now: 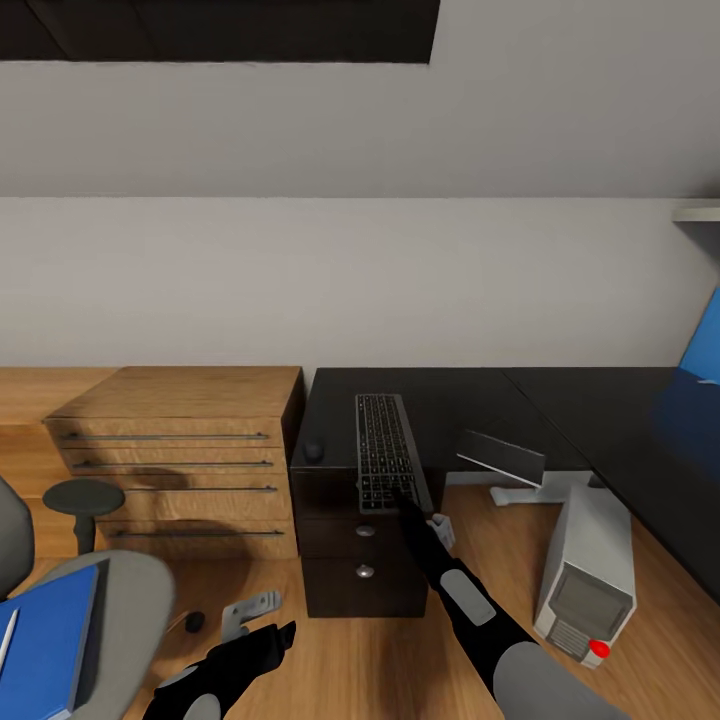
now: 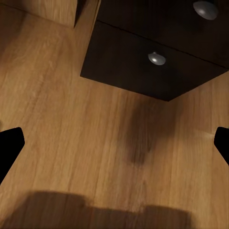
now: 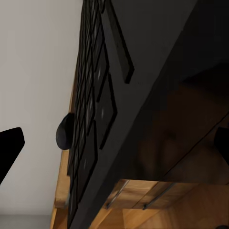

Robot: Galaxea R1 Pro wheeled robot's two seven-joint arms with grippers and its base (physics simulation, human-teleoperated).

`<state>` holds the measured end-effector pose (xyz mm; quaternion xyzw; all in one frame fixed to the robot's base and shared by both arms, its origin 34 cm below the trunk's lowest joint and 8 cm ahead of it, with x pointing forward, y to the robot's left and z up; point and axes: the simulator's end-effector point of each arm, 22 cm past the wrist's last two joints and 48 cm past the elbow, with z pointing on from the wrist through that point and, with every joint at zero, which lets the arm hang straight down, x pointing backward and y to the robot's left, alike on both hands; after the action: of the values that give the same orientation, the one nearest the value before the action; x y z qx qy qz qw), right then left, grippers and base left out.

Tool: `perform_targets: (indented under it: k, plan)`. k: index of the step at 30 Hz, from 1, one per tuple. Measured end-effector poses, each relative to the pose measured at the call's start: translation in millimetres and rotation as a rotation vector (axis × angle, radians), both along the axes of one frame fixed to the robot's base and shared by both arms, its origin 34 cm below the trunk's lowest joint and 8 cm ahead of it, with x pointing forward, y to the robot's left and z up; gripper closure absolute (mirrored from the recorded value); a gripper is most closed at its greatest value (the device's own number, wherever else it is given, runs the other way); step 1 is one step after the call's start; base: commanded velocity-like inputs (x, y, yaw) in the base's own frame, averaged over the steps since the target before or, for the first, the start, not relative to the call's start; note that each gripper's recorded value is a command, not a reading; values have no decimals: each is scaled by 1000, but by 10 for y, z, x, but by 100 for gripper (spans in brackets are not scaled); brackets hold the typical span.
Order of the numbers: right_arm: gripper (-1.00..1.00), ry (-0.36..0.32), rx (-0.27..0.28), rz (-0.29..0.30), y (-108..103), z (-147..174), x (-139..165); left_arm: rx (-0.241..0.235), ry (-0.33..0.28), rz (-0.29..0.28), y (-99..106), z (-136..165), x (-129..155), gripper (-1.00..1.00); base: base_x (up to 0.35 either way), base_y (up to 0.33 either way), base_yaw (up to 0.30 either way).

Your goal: In the bedroom, organize the workspace by keeping the computer under the desk, ensuring the monitor is on the desk, placing the keyboard on the desk next to the monitor, placing the mouse on the desk next to the keyboard, moving the folder from the swivel chair onto the desk next to the mouse, stacking the notebook on top of the folder with the pen on top of the notebook, and positioning the swivel chair next to the desk.

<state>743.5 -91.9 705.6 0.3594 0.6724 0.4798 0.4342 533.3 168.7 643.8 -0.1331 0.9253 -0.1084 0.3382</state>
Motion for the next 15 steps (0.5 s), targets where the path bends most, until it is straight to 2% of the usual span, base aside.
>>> perform_targets:
  k: [4, 5, 15]
  plan:
    - [-100, -1, -1, 0, -1, 3, 2, 0, 0, 0, 0, 0, 0, -100, 4, 0, 0]
    - [100, -1, -1, 1, 1, 3, 1, 0, 0, 0, 0, 0, 0, -100, 0, 0, 0]
    - [100, -6, -4, 4, 15, 16, 1, 0, 1, 1, 2, -2, -2, -100, 0, 0, 0]
